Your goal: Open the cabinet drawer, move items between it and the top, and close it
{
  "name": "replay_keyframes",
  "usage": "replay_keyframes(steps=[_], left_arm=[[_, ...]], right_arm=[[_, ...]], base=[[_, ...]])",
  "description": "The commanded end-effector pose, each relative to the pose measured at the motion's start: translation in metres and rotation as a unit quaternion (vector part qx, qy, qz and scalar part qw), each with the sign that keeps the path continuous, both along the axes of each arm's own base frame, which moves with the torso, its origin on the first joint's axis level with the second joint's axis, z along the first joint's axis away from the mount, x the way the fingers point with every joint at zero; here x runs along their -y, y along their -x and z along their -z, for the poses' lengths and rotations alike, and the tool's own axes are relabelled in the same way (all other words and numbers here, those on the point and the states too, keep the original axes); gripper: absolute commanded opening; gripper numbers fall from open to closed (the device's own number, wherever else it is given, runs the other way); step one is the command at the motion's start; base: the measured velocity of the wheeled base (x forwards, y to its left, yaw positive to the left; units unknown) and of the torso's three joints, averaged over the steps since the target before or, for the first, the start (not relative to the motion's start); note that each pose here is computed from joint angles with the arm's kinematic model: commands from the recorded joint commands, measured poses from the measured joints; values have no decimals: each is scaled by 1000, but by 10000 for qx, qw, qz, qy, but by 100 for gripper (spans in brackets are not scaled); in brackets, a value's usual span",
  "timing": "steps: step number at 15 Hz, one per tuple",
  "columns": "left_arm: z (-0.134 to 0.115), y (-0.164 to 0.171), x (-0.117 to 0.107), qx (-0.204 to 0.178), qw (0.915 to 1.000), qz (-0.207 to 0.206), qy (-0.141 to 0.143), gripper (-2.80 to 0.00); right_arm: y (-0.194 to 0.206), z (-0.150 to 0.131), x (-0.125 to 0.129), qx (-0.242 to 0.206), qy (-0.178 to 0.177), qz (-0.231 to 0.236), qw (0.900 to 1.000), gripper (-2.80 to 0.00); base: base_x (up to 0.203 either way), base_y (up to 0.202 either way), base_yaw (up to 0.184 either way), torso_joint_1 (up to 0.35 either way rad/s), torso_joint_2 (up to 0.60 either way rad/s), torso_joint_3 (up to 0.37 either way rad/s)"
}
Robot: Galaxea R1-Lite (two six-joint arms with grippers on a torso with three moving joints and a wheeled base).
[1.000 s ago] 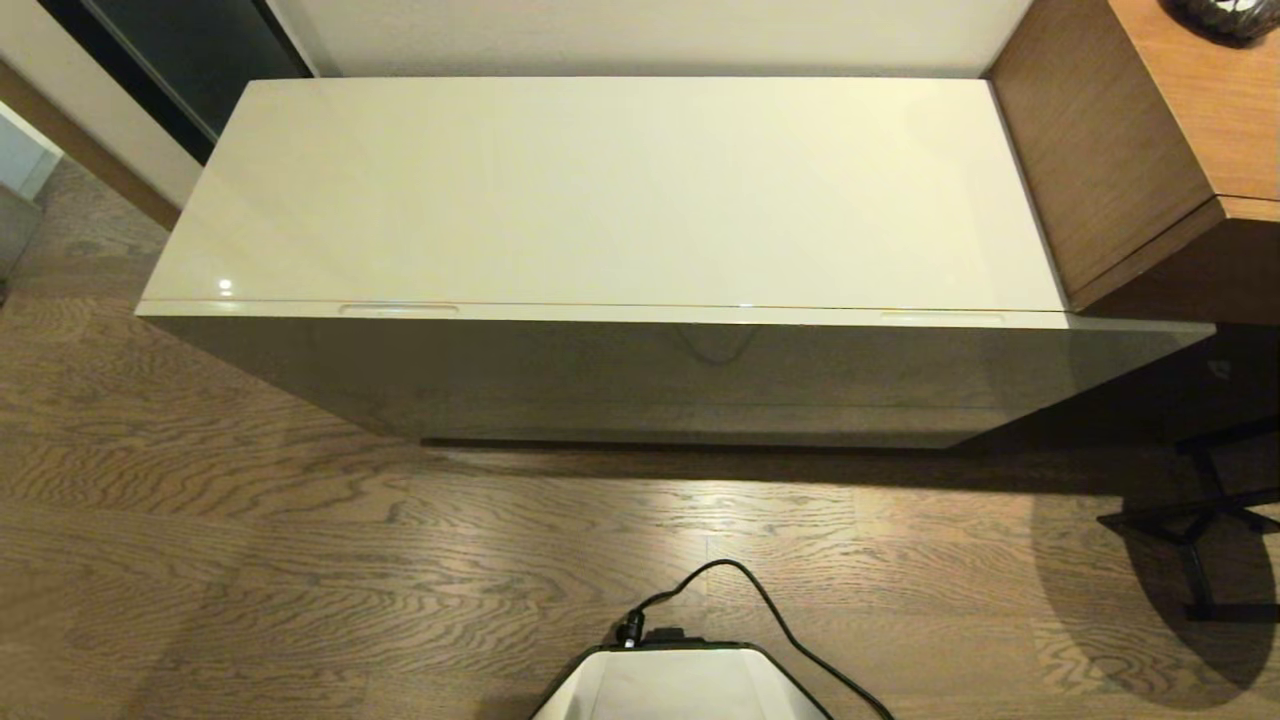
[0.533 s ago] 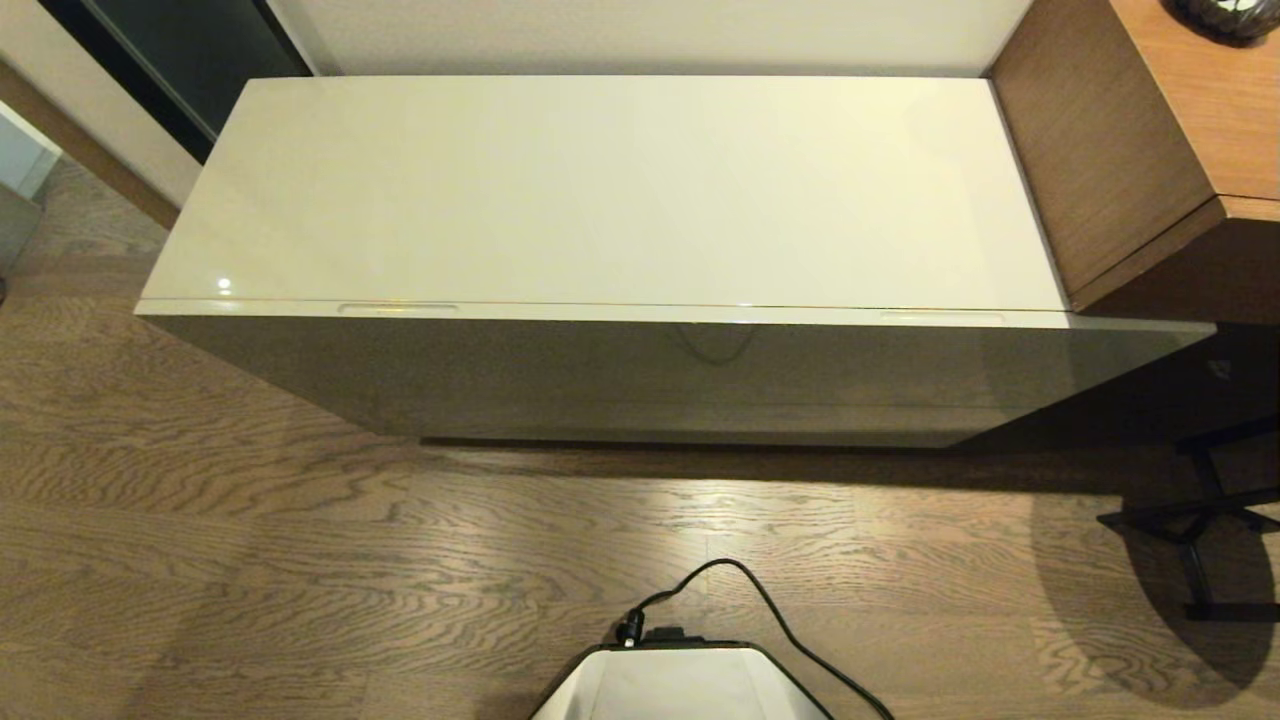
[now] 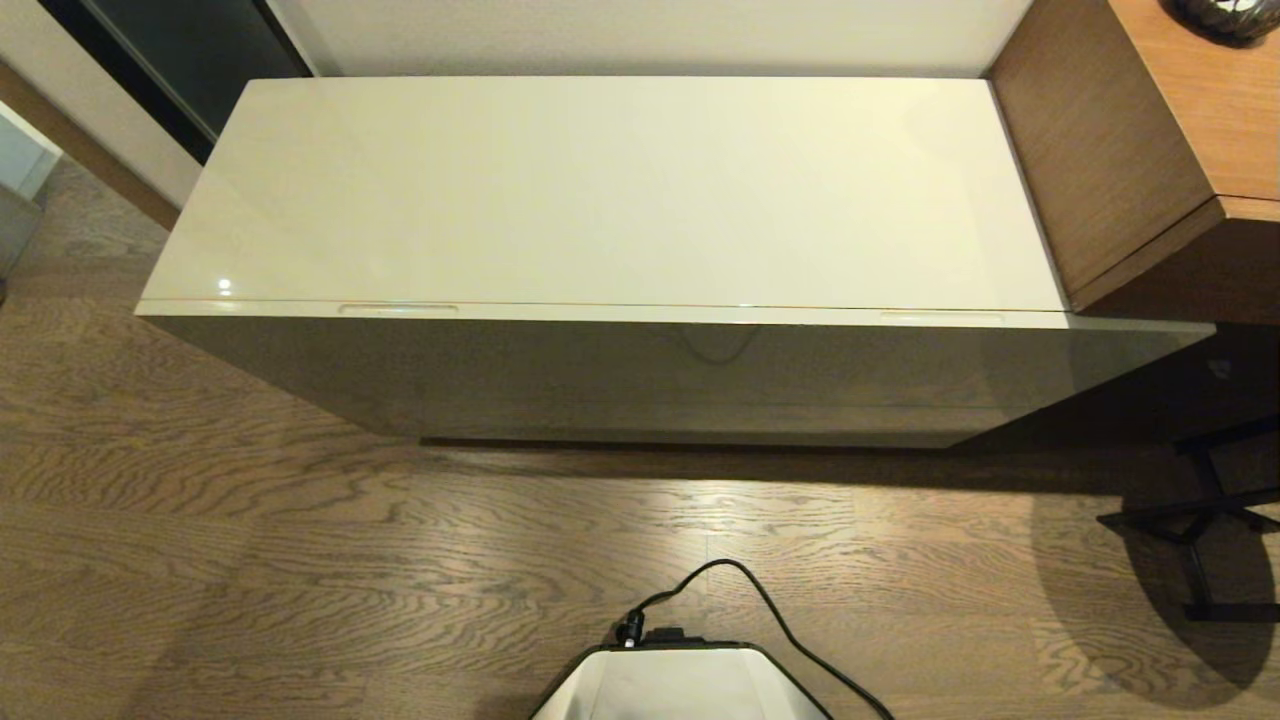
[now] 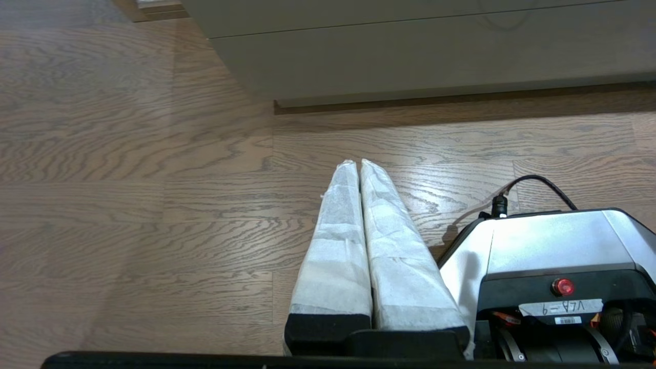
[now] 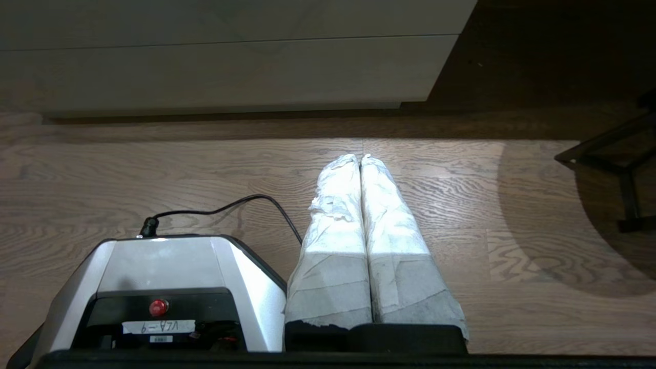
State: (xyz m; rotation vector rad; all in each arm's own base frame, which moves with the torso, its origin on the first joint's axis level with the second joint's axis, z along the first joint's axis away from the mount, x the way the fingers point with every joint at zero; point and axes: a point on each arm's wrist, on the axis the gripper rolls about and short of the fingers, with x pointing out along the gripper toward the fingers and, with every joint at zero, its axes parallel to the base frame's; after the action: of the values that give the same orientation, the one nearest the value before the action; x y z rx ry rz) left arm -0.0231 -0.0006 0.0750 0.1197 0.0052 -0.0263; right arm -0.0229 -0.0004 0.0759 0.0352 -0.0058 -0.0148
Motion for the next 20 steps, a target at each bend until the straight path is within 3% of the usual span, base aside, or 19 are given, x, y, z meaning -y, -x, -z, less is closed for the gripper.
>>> replay_keyframes(steps=[1, 2, 4, 20], left_arm=[[0, 0, 0, -13, 10000, -8, 22, -280], [0, 0, 0, -16, 9998, -41, 200, -280], [0, 0, 0, -10, 9996, -71, 290, -280], [0, 0, 0, -12, 9996, -71, 289, -280]], right_arm=[[1, 1, 0, 57, -1, -5, 10000, -280], [1, 1, 0, 60, -1, -2, 10000, -280], [1, 1, 0, 64, -1, 2, 10000, -280], [1, 1, 0, 53, 14, -5, 10000, -280]], base=[[0, 0, 0, 0, 0, 0], [0, 0, 0, 0, 0, 0], [0, 0, 0, 0, 0, 0], [0, 0, 0, 0, 0, 0]])
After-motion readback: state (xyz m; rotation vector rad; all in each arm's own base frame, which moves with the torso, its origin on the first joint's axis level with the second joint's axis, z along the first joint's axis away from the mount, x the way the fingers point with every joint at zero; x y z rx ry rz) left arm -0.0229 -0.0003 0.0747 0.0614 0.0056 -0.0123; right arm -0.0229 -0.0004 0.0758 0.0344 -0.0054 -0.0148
